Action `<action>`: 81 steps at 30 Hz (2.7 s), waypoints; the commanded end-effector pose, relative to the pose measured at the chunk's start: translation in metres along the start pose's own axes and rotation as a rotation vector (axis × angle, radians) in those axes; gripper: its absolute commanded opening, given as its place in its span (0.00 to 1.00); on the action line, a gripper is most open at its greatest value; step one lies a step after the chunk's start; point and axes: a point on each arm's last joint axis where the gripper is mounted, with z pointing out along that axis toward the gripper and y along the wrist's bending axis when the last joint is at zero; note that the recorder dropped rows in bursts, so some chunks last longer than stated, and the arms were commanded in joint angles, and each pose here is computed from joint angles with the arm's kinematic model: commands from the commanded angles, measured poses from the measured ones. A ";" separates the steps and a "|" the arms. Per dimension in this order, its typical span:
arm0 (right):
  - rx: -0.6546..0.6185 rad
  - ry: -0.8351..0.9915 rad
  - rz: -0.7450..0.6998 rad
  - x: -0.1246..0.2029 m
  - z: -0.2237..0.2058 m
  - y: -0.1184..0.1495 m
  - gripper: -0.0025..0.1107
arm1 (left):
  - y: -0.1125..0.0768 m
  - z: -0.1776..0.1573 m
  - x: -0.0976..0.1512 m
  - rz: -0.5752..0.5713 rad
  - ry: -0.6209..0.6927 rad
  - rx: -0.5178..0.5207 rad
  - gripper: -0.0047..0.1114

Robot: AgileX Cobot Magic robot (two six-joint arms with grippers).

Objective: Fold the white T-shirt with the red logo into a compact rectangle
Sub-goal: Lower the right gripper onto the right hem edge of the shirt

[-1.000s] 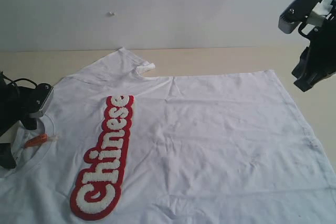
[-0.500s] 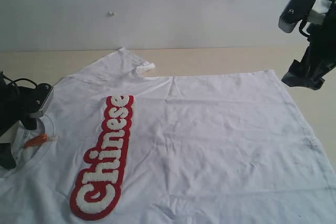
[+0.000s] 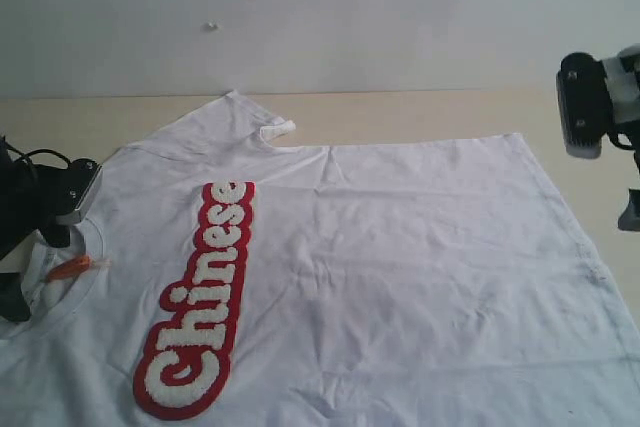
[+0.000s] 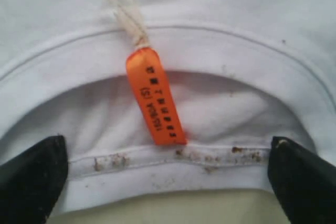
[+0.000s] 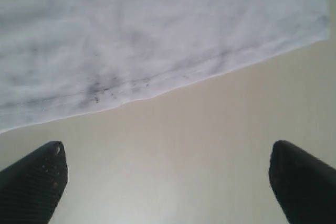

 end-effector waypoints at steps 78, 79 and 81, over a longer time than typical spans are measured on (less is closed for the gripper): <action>-0.431 -0.032 -0.087 0.001 0.123 -0.035 0.94 | -0.006 0.011 0.006 -0.013 0.022 0.071 0.94; -0.443 -0.031 -0.088 0.001 0.127 -0.033 0.94 | -0.006 0.011 0.006 -0.013 0.022 0.071 0.94; -0.457 -0.024 -0.087 0.001 0.134 -0.031 0.94 | -0.006 0.011 0.006 -0.013 0.022 0.071 0.94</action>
